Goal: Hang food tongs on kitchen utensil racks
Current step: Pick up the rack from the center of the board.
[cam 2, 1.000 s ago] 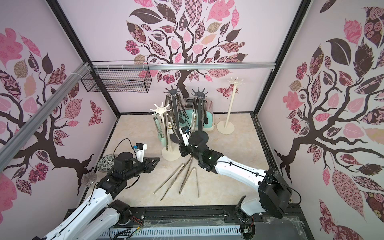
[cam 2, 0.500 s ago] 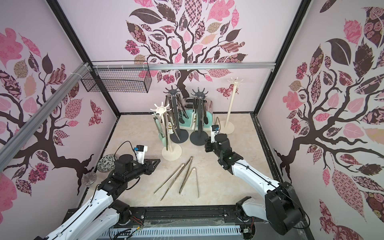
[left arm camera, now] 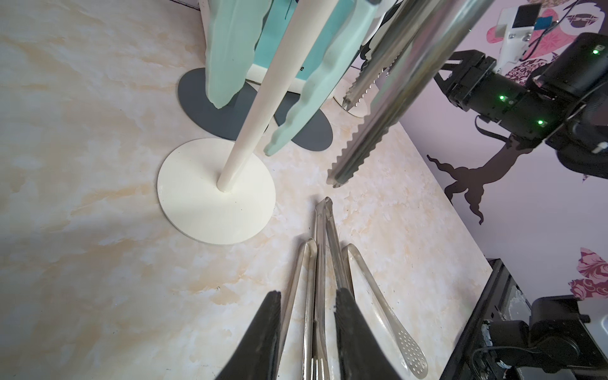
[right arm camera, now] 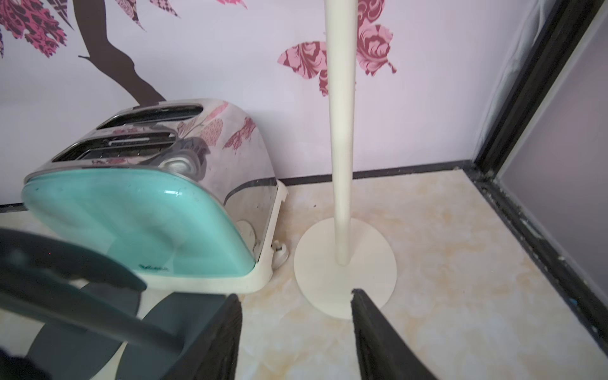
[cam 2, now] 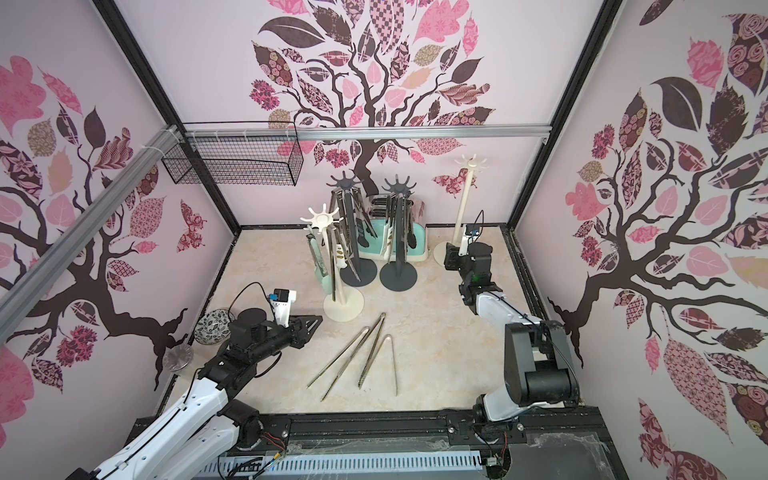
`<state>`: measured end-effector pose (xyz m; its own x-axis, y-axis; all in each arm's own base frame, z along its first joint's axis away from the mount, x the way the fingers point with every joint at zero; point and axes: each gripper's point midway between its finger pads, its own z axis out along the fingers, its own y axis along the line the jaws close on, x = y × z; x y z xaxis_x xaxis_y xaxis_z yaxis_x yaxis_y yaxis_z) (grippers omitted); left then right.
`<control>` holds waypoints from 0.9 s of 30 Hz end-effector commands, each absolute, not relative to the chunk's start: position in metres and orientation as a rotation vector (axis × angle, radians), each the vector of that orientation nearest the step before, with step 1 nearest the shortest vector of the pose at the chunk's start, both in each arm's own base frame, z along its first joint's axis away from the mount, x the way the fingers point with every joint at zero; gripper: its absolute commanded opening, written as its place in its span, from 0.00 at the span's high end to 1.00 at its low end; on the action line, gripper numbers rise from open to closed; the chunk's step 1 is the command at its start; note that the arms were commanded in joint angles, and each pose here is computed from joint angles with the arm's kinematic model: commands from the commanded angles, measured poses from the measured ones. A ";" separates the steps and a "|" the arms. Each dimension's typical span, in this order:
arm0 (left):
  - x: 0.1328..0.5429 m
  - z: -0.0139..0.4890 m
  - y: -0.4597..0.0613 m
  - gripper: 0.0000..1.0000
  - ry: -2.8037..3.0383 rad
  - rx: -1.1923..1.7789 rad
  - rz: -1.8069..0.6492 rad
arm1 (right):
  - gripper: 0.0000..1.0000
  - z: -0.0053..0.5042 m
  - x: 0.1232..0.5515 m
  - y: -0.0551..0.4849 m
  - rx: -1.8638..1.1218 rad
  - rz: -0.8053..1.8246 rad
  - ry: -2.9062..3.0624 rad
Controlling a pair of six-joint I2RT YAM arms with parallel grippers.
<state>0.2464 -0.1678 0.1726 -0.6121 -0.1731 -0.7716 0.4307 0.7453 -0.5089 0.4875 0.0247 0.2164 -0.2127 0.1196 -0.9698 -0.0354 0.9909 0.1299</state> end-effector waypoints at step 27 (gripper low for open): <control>0.259 0.170 -0.168 0.69 2.026 0.230 -0.798 | 0.43 0.266 0.619 -0.001 -0.025 0.113 1.450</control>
